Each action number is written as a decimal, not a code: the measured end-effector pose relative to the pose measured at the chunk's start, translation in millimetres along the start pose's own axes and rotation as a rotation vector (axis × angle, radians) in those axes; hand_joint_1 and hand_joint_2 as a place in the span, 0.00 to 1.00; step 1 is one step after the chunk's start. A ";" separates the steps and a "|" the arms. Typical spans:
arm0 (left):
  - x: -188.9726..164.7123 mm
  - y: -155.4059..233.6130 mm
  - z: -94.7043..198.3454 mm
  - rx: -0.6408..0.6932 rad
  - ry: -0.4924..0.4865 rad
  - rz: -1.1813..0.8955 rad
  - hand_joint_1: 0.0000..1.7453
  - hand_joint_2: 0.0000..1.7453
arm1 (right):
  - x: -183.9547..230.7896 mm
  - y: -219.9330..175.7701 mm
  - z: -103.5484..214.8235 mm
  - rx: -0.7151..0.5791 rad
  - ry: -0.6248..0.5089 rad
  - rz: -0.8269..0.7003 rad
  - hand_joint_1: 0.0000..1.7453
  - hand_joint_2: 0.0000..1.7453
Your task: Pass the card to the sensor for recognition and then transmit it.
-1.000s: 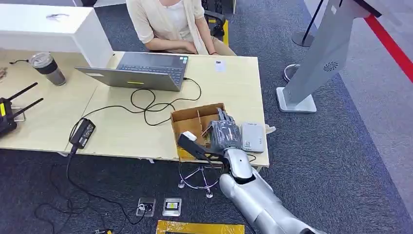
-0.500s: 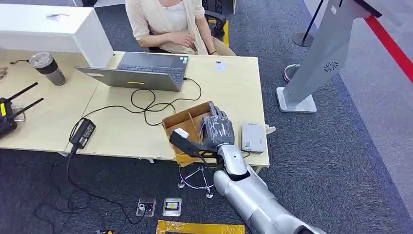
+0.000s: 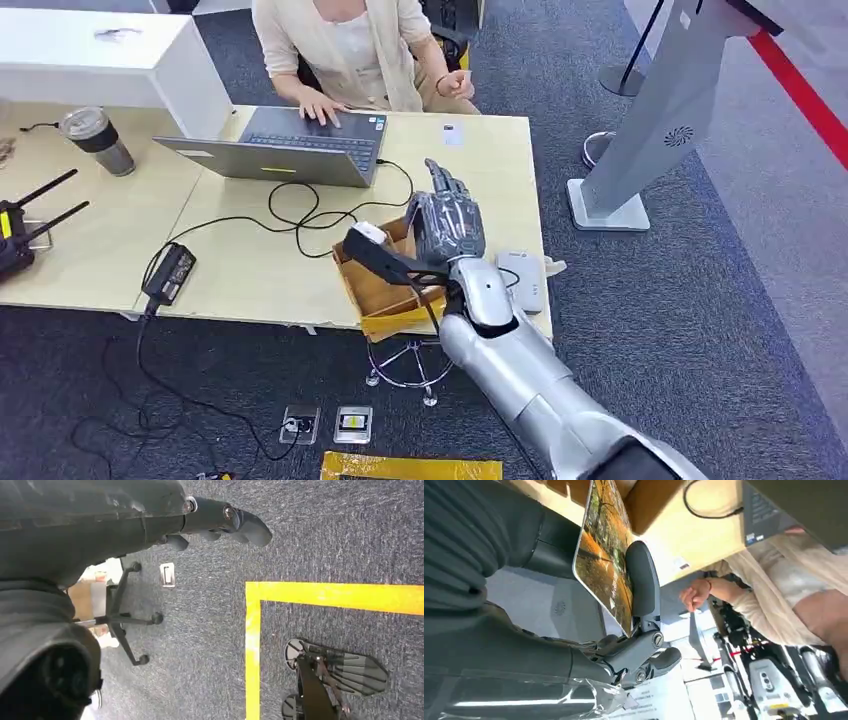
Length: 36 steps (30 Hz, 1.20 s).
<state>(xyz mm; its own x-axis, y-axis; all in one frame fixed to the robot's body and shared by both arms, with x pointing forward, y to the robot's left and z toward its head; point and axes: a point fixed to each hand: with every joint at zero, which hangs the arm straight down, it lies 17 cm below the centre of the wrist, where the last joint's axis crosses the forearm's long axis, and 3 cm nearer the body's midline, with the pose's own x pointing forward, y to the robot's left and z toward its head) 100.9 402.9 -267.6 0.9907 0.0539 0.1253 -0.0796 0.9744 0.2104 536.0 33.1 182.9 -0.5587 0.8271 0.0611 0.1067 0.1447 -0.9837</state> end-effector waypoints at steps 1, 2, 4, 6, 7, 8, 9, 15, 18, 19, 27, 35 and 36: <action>-0.1 -0.5 0.0 0.000 0.000 0.000 0.00 0.00 | 0.2 -8.0 -5.2 -0.006 -0.002 -0.001 1.00 1.00; -0.1 -1.1 0.1 -0.001 0.001 0.000 0.00 0.00 | 0.4 -16.3 -9.9 -0.017 -0.005 0.001 1.00 1.00; -0.2 -1.2 0.1 -0.001 0.001 0.000 0.00 0.00 | 0.9 -26.6 -15.2 -0.032 -0.007 0.002 1.00 1.00; -0.3 -1.8 0.1 -0.002 0.001 0.001 0.00 0.00 | 1.6 -30.9 -17.1 -0.040 -0.010 0.003 1.00 1.00; -0.3 -2.2 0.1 -0.002 0.001 0.001 0.00 0.00 | 2.8 -32.1 -17.5 -0.043 -0.011 0.002 1.00 1.00; -0.3 -2.7 0.2 -0.003 0.001 0.001 0.00 0.00 | 3.7 -33.7 -18.0 -0.047 -0.013 0.001 1.00 1.00; -0.3 -3.0 0.2 -0.004 0.001 0.000 0.00 0.00 | 4.2 -35.1 -18.5 -0.051 -0.014 0.001 1.00 1.00; -1.5 -3.2 0.3 -0.005 0.008 -0.004 0.00 0.00 | 6.7 -55.8 -28.4 -0.087 -0.032 -0.011 1.00 1.00; -1.8 -3.7 0.3 -0.007 0.010 -0.007 0.00 0.00 | 2.7 -65.0 -32.9 -0.101 -0.018 -0.011 1.00 1.00; -2.1 -3.6 0.3 -0.006 0.010 -0.011 0.00 0.00 | -0.5 -68.5 -35.3 -0.099 -0.001 -0.030 1.00 1.00; -2.3 -5.4 0.6 -0.016 0.009 -0.041 0.00 0.00 | -16.0 -83.6 -53.3 0.003 0.116 -0.150 1.00 1.00; -2.5 -7.2 1.0 -0.027 0.010 -0.040 0.00 0.00 | -23.4 -78.4 -55.4 0.072 0.148 -0.110 1.00 1.00; -2.4 -7.4 1.0 -0.028 0.010 -0.038 0.00 0.00 | -23.9 -76.5 -55.0 0.078 0.150 -0.101 1.00 1.00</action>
<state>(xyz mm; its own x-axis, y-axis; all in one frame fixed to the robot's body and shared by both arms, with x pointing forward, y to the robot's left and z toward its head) 98.9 395.3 -268.5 0.9940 0.0183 0.1080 -0.0385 0.9815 0.1876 586.4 32.1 266.0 -0.4342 0.8829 0.1788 -0.0110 0.1932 -0.9811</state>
